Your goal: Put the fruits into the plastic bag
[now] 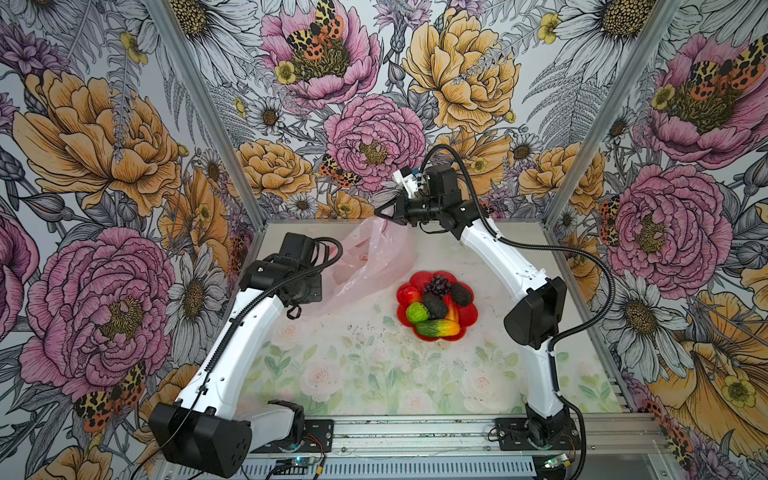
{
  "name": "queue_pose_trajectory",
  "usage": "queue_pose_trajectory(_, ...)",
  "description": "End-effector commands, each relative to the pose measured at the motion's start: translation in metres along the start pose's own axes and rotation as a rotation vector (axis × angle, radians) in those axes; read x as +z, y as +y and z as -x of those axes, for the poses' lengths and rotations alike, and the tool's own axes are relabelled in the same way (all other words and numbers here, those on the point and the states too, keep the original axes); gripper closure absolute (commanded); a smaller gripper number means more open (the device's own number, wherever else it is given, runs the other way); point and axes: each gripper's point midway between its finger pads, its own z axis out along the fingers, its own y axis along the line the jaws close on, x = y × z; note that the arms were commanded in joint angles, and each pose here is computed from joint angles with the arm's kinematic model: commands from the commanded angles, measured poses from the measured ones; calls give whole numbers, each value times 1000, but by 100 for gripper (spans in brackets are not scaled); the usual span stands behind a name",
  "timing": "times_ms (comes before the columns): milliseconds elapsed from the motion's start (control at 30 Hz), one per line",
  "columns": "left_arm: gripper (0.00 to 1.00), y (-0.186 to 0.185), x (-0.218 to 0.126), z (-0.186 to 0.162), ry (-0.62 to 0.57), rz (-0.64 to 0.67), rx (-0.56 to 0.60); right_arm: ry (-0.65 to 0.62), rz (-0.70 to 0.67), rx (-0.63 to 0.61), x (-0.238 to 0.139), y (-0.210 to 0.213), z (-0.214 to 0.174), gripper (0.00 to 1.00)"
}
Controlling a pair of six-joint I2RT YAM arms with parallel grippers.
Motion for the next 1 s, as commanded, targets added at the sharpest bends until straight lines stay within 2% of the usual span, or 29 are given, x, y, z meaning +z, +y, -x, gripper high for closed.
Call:
queue_pose_trajectory(0,100,-8,-22,66,-180,-91,-126,-92,-40,-41,7,-12,31,100)
queue_pose_trajectory(133,100,-9,-66,115,-329,-104,-144,-254,72,-137,-12,32,80,100)
queue_pose_trajectory(233,100,-5,-100,126,-430,-92,-162,-302,157,-168,-26,50,96,100)
queue_pose_trajectory(367,100,3,-127,114,-499,-84,-186,-200,193,-192,-28,52,77,100)
queue_pose_trajectory(433,100,6,-124,99,-499,-91,-209,-109,181,-168,-25,41,55,100)
queue_pose_trajectory(533,100,2,-96,58,-423,-151,-280,40,55,-158,-24,1,3,100)
queue_pose_trajectory(633,100,-12,-61,15,-316,-226,-355,185,-212,-138,-40,-66,-58,100)
queue_pose_trajectory(733,100,-21,-43,-11,-269,-294,-450,299,-467,-119,-65,-125,-105,100)
queue_pose_trajectory(833,100,-38,-32,-21,-233,-380,-475,309,-620,-118,-83,-152,-115,100)
queue_pose_trajectory(967,100,-61,-30,-21,-210,-476,-429,246,-655,-188,-79,-146,-96,100)
